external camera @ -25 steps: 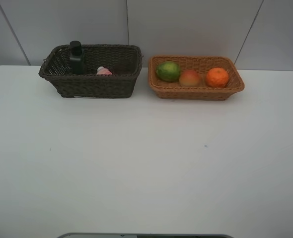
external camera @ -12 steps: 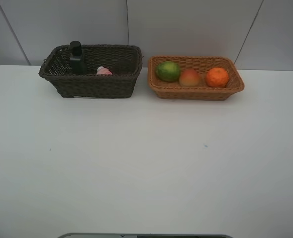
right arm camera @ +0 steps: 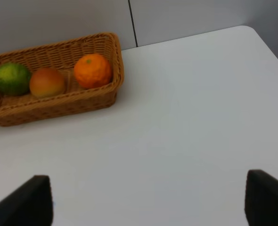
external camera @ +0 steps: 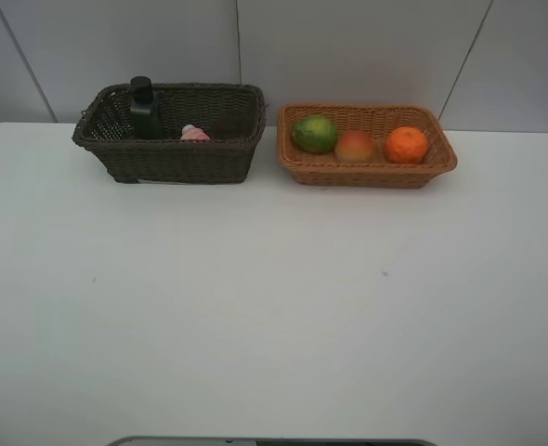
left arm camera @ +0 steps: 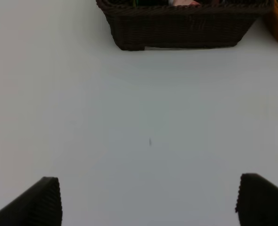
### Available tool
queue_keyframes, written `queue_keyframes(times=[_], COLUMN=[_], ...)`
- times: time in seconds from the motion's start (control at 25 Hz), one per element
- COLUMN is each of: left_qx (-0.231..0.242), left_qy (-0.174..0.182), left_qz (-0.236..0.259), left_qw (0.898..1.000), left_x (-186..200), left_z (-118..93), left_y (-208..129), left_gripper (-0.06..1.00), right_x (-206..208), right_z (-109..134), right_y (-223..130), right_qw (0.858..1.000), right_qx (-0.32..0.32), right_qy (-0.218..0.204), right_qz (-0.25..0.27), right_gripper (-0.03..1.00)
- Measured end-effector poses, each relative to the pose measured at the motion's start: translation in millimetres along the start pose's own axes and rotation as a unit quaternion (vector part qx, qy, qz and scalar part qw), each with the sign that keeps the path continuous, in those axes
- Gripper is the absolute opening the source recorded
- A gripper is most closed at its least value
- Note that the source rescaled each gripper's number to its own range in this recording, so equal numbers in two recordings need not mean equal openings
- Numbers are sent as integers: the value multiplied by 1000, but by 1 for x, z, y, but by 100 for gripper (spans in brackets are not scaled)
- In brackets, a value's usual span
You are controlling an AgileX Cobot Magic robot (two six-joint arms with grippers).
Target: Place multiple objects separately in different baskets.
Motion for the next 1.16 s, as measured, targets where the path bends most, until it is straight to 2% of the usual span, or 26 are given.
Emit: queue_keyframes(times=[1.16], left_qx=[-7], left_qy=[2], left_qz=[0], left_qw=[1000], left_x=[0], left_z=[1], left_y=[0], left_gripper=[96], right_x=[0], right_z=[0], right_y=[0], right_qw=[1000], right_qx=[0], right_qy=[0], right_qz=[0], right_gripper=[78])
Point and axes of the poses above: a point on each arm's last joint axis where the gripper is mounted, x pointing back along that axis away from the gripper, z along the wrist's bending axis when the last joint is at zero, y = z × x, the point moved 2 cm from there along -x, pointing out along that axis toward the gripper, and after that the axes turned 8 degrees about -x, right-handed, at the moved point
